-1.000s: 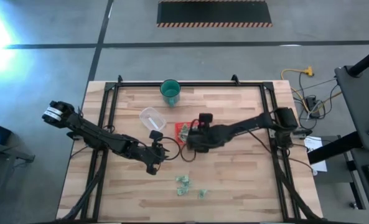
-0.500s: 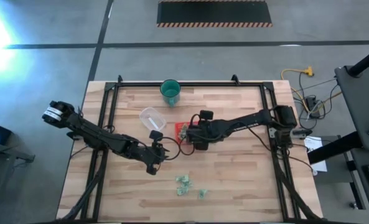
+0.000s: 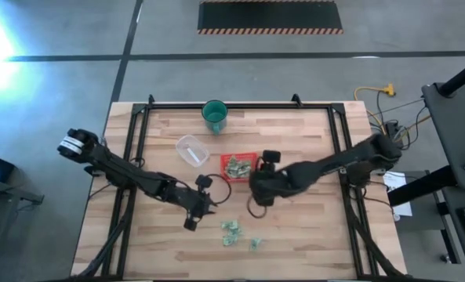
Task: Pick and place items into bin
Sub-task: Put the stevia packet into the orange bin
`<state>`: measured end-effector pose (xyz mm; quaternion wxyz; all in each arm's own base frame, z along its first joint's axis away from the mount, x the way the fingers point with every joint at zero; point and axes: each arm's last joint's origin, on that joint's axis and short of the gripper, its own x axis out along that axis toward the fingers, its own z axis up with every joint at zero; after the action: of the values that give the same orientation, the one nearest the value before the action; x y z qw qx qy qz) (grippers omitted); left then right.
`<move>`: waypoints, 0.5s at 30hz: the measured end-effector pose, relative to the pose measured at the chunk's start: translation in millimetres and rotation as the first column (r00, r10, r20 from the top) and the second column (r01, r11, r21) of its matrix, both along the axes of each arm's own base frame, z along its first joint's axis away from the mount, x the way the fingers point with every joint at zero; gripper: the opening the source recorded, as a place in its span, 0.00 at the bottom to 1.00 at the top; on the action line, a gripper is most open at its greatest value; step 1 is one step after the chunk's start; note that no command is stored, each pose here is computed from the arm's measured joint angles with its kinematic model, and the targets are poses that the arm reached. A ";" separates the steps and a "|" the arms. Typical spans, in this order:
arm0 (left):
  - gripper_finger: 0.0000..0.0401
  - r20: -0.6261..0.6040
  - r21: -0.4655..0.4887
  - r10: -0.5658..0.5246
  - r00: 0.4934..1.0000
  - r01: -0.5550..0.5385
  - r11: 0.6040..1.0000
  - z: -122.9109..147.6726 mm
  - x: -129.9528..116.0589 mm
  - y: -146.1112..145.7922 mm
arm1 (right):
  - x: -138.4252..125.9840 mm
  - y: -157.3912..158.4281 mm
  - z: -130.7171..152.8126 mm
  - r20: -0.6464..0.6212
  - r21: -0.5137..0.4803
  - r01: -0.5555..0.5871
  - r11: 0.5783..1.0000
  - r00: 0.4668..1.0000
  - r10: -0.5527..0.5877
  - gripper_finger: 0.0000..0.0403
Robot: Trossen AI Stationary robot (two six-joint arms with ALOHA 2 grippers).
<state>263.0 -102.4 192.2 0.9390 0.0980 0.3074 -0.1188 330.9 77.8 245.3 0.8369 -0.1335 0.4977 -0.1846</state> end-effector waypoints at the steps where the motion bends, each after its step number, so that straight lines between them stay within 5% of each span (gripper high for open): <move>1: 0.23 -0.015 0.004 -0.007 1.000 0.007 1.000 -4.6 1.0 -1.8 | -5.4 6.8 2.8 0.020 0.007 -0.021 1.000 1.000 0.020 0.29; 15: 0.23 -0.019 0.002 -0.077 0.997 0.077 0.997 -40.6 22.5 -27.3 | -90.1 66.4 20.7 0.278 0.090 -0.276 0.957 0.930 0.242 0.28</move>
<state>285.6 -129.8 151.7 0.9306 0.1099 0.3126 -0.1555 240.8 144.1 266.0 0.9195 -0.1184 0.3705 -0.0566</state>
